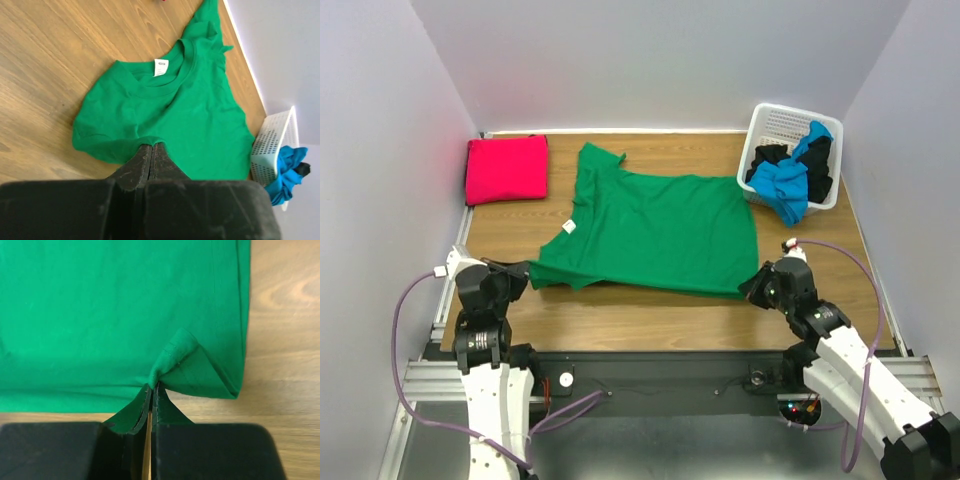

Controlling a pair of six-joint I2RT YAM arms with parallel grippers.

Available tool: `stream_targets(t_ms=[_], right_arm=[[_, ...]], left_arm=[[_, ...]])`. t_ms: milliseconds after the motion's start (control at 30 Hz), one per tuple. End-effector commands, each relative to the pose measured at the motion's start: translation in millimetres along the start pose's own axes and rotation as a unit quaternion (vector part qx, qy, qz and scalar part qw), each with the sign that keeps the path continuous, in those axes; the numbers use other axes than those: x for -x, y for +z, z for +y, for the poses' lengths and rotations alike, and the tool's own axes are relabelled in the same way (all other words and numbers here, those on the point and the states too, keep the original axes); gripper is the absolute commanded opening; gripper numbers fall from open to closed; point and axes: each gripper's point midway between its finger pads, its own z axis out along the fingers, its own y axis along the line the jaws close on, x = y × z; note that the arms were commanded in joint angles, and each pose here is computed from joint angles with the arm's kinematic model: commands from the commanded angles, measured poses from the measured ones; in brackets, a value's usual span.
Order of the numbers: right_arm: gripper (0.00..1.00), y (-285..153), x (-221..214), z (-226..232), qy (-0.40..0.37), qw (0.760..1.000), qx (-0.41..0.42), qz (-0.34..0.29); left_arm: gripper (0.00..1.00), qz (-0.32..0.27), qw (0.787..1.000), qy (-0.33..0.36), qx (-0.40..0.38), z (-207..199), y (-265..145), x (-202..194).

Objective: Fold and stack the t-shirts
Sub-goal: Flatten the tshirt out

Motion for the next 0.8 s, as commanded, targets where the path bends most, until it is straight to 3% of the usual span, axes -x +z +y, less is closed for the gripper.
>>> stream_targets(t_ms=[0, 333, 567, 733, 767], right_arm=[[0.0, 3, -2, 5, 0.049, 0.999, 0.016, -0.004], [0.0, 6, -12, -5, 0.067, 0.998, -0.011, 0.013], [0.0, 2, 4, 5, 0.062, 0.998, -0.005, -0.001], [0.0, -15, 51, 35, 0.035, 0.998, 0.022, -0.055], [0.0, -21, 60, 42, 0.02, 0.997, 0.029, -0.062]], left_arm=[[0.0, -0.018, 0.998, -0.044, 0.046, 14, 0, 4], [0.0, -0.027, 0.988, -0.104, 0.107, 41, 1, -2], [0.0, -0.021, 0.99, -0.096, 0.104, 39, 5, -3], [0.0, -0.039, 0.995, -0.073, 0.054, 8, 6, 18], [0.0, -0.047, 0.997, -0.066, 0.017, -19, -4, 32]])
